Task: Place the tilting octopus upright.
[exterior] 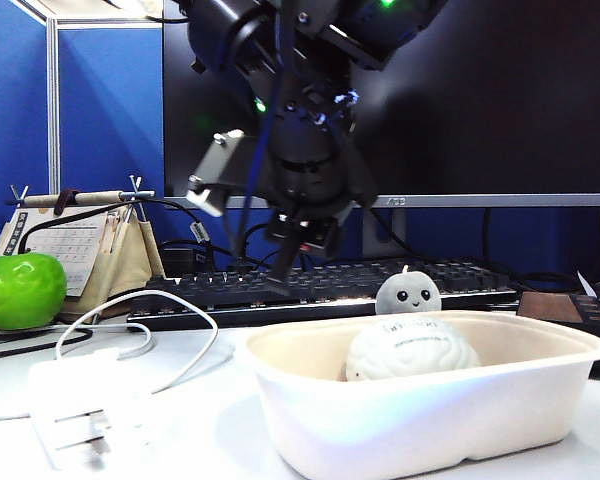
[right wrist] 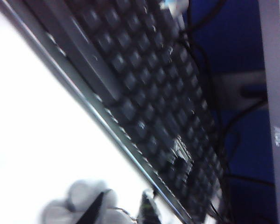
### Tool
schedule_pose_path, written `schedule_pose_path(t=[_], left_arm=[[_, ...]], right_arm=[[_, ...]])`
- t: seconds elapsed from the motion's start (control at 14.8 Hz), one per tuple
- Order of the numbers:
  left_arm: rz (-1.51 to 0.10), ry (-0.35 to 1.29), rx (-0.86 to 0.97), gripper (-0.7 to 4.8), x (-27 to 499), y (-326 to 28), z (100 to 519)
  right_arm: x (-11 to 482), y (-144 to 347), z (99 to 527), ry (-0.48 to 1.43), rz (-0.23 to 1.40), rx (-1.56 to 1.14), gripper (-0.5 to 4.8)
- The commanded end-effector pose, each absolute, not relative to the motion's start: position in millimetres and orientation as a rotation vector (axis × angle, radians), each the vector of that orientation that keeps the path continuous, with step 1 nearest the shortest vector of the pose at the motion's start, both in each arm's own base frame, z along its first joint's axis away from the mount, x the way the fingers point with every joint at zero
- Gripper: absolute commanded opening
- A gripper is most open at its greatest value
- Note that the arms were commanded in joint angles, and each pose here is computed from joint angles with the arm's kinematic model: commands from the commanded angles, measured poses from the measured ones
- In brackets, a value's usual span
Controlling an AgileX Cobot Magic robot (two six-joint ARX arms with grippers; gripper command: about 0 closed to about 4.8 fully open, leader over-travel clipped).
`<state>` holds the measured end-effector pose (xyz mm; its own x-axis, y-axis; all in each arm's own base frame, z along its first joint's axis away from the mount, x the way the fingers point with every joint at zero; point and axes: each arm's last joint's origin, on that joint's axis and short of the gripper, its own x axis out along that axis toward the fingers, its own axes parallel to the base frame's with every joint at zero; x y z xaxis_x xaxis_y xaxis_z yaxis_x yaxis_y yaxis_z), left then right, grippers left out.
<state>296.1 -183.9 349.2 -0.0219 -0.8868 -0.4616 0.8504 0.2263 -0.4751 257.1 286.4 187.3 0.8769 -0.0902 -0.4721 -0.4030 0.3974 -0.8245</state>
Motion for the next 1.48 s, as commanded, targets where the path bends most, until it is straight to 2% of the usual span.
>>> schedule_pose_path(t=[0.07,0.4,0.54,0.81,1.01,1.21,1.48], left_arm=[[-1.397,0.671,-0.034,1.61,289,-180,369],[-1.336,0.473,0.041,1.61,252,-158,419],[-1.287,0.330,0.084,1.61,216,-138,454],[-1.263,0.130,0.118,1.61,150,-102,495],[-1.256,0.087,0.125,1.61,97,-74,505],[-1.167,0.075,0.139,1.61,47,-46,504],[-1.137,0.062,0.144,1.60,-9,-15,493]], right_arm=[[268,275,192,0.498,0.081,-1.157,0.99],[282,253,210,0.511,0.021,-1.146,0.98],[280,244,232,0.477,-0.004,-1.097,0.95],[268,233,270,0.404,-0.027,-1.015,0.95],[253,221,304,0.329,-0.052,-0.885,0.95],[231,199,339,0.269,-0.078,-0.686,0.95],[187,171,369,0.275,0.051,-0.402,0.94]])
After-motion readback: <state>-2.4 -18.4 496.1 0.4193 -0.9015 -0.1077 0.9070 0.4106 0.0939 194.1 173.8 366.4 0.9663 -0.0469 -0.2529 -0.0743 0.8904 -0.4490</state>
